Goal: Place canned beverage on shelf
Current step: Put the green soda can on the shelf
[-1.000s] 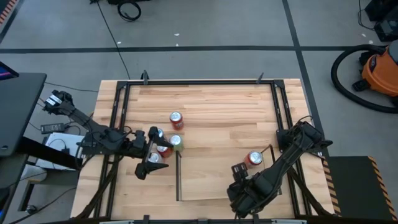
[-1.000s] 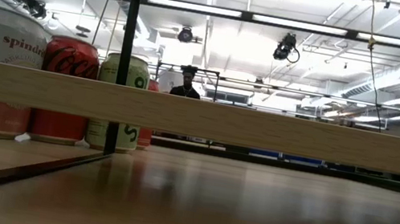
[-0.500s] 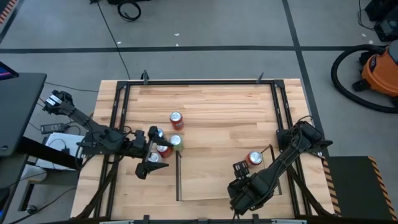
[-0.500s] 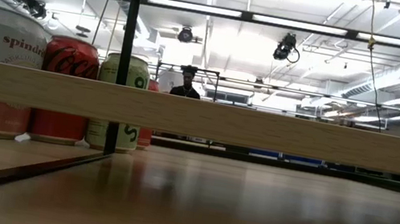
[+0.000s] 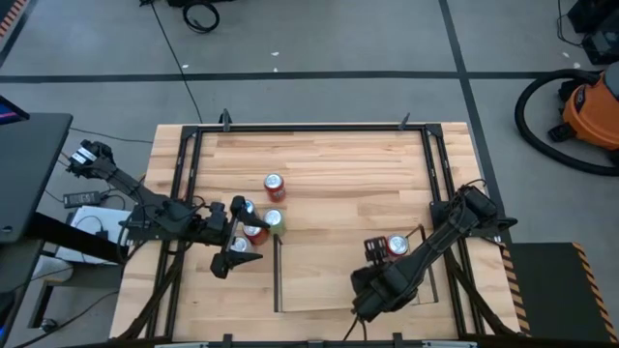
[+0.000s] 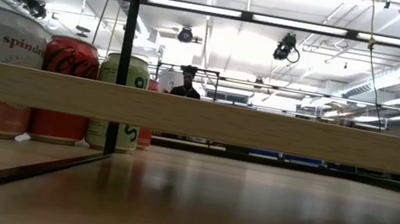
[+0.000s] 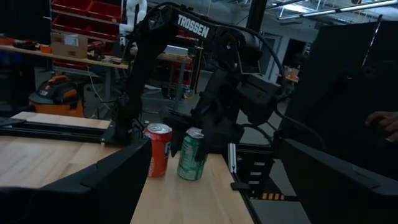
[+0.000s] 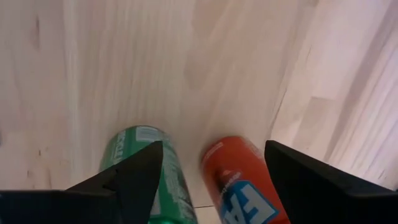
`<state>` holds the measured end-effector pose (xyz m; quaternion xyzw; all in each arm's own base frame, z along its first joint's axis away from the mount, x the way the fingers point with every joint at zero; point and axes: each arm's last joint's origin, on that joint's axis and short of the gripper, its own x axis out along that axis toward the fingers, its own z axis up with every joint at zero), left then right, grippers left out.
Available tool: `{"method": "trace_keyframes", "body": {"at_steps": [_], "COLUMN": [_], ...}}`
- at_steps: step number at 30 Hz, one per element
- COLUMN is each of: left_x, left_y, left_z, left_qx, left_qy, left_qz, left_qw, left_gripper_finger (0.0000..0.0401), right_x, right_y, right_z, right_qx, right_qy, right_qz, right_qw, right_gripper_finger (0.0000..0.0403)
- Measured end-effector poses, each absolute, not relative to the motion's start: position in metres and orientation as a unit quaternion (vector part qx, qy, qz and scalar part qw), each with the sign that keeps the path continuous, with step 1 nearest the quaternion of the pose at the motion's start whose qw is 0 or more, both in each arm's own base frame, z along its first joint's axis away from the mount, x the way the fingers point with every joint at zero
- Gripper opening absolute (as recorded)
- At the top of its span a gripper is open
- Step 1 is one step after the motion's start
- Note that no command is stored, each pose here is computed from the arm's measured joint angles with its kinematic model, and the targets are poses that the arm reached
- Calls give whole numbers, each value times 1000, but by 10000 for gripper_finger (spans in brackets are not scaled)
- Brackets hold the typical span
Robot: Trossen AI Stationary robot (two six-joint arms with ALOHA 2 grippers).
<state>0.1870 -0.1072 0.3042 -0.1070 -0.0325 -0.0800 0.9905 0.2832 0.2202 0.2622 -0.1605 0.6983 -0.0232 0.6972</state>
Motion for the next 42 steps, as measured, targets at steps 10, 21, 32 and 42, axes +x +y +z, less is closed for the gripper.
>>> {"method": "trace_keyframes", "body": {"at_steps": [10,21,32,42], "left_x": [187,187,187,187], "left_y": [-107,-107,-107,-107], "left_z": [304,304,304,304], "left_qx": [-107,-105,-106,-106], "left_qy": [-32,-32,-32,-32], "left_qz": [-80,-82,-81,-81], "left_qw": [990,991,990,991], "left_gripper_finger": [368,368,368,368], "right_x": [286,282,274,274], "right_y": [218,239,241,234], "right_z": [262,262,262,252], "right_qx": [-167,-128,-158,-175], "right_qy": [687,686,690,698], "right_qz": [-37,48,33,11], "right_qw": [707,715,705,694], "right_gripper_finger": [293,293,293,293]}}
